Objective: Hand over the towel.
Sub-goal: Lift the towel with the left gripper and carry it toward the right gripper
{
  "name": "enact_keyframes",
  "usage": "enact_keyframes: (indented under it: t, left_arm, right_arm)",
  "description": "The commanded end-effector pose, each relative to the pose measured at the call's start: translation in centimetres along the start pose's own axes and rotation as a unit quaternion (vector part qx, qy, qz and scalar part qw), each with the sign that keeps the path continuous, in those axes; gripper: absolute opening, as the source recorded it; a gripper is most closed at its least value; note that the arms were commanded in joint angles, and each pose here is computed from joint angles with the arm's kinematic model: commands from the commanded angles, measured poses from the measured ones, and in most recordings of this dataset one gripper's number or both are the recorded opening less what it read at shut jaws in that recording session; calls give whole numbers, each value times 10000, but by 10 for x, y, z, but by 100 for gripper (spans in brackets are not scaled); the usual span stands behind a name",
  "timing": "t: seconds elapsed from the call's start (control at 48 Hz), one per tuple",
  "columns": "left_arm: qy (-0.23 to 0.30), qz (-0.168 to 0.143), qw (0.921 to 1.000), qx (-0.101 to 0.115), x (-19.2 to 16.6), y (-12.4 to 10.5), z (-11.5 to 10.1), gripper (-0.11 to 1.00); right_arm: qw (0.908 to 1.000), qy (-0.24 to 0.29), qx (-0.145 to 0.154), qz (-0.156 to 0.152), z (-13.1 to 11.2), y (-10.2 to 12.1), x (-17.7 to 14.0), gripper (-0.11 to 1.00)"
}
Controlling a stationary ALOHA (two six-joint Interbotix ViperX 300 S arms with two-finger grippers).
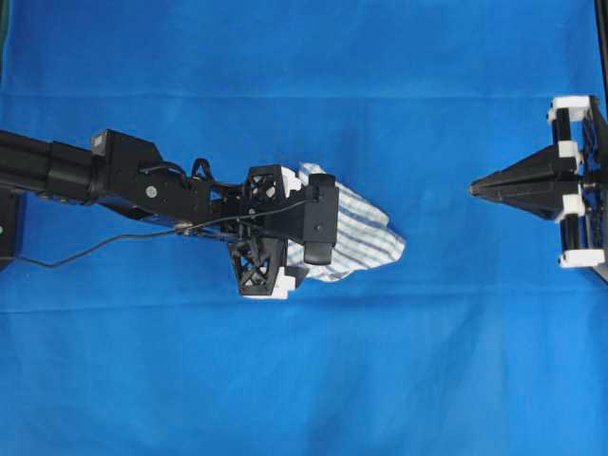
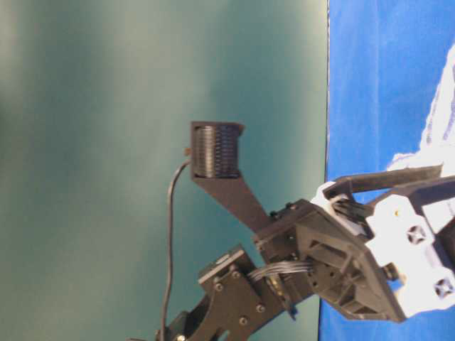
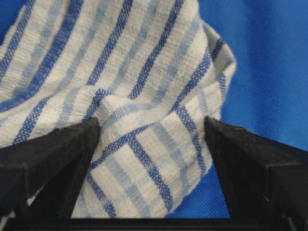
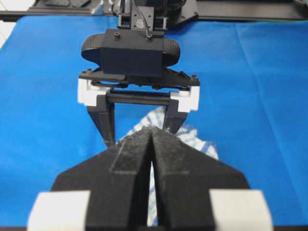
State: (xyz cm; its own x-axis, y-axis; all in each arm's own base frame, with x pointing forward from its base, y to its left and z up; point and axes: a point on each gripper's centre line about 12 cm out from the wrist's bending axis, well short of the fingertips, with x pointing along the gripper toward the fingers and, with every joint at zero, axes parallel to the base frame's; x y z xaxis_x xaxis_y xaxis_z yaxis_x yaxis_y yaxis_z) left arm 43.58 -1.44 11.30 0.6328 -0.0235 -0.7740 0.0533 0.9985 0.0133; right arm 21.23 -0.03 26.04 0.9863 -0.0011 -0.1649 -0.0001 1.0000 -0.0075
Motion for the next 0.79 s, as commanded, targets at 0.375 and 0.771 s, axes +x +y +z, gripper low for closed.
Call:
enact_keyframes:
  t: [0.375,0.771]
  left_arm:
    - [-673,70,9977,-8,-47,7,38,9]
    - [-2685,174,9631,-2,-178,9,81,9]
  right_arm:
    - [10000,-92,1,-6,9,0,1,0]
    - [9995,-307,1,-9,18,0,-2,0]
